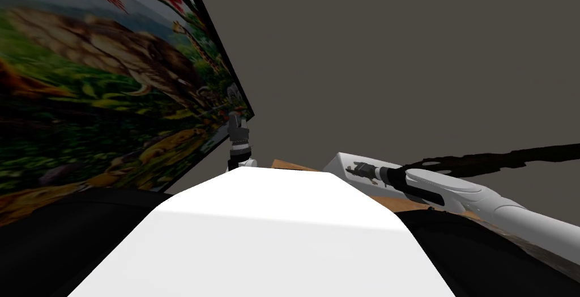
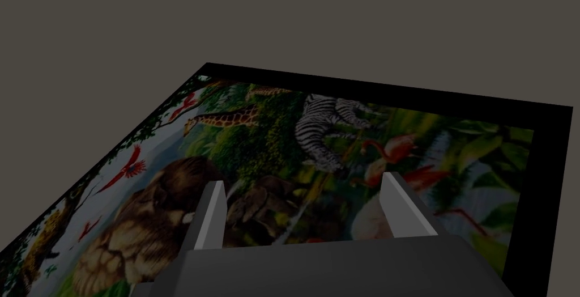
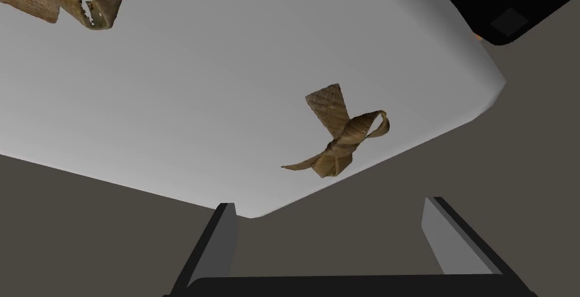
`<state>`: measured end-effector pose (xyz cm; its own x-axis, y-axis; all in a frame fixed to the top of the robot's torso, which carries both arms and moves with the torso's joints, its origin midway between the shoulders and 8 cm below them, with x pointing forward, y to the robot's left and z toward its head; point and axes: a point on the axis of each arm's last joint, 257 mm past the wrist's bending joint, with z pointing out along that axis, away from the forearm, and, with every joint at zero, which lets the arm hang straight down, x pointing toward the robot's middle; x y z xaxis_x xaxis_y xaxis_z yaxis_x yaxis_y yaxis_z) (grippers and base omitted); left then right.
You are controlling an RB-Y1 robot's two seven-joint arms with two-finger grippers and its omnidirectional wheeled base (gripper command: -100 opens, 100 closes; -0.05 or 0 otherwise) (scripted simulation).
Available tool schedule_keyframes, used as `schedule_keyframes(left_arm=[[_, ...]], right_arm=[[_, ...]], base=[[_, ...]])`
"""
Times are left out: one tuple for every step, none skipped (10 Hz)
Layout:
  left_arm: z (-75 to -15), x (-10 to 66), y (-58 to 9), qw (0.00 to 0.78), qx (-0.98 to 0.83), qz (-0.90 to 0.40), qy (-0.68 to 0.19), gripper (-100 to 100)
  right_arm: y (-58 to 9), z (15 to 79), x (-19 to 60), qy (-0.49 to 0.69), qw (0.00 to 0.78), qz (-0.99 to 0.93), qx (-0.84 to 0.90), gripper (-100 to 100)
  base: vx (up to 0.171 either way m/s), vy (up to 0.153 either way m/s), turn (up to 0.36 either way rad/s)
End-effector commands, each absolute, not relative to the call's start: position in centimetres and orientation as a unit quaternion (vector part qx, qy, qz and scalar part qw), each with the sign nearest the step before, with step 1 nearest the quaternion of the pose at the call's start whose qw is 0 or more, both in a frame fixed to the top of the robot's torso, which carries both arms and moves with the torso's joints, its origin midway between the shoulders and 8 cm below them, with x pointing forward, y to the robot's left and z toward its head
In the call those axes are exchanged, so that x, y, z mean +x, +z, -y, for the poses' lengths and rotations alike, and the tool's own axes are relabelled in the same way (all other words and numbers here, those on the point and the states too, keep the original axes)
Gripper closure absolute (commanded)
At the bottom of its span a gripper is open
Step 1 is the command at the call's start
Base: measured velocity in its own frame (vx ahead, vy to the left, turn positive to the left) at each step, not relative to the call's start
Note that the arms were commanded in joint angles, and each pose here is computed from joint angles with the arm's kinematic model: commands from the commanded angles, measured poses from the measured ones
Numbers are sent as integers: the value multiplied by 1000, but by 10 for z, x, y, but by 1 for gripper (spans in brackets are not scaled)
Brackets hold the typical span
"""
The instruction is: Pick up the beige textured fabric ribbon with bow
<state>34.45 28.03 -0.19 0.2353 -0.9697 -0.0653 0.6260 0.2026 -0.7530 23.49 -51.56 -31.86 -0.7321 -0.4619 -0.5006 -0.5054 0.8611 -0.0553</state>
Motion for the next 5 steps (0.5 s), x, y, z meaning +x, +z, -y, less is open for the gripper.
schedule_keyframes(left_arm=[[-280, 345, -2, 723, -307, -280, -552, 0], [-280, 345, -2, 723, -307, -280, -552, 0], [-280, 345, -2, 723, -307, -280, -552, 0], [-280, 345, -2, 723, -307, -280, -552, 0], [-280, 345, -2, 723, -307, -280, -552, 0]], right_arm=[[-320, 527, 227, 29, 239, -931, -273, -100], [-319, 525, 230, 34, 246, -931, -268, -100], [-319, 525, 229, 33, 244, -931, -269, 0], [-325, 532, 224, 29, 246, -935, -254, -100], [-329, 537, 220, 26, 246, -938, -244, -100]], base=[[16, 41, -4], [7, 15, -3], [0, 0, 0], [-26, 8, 229], [-53, 3, 249]])
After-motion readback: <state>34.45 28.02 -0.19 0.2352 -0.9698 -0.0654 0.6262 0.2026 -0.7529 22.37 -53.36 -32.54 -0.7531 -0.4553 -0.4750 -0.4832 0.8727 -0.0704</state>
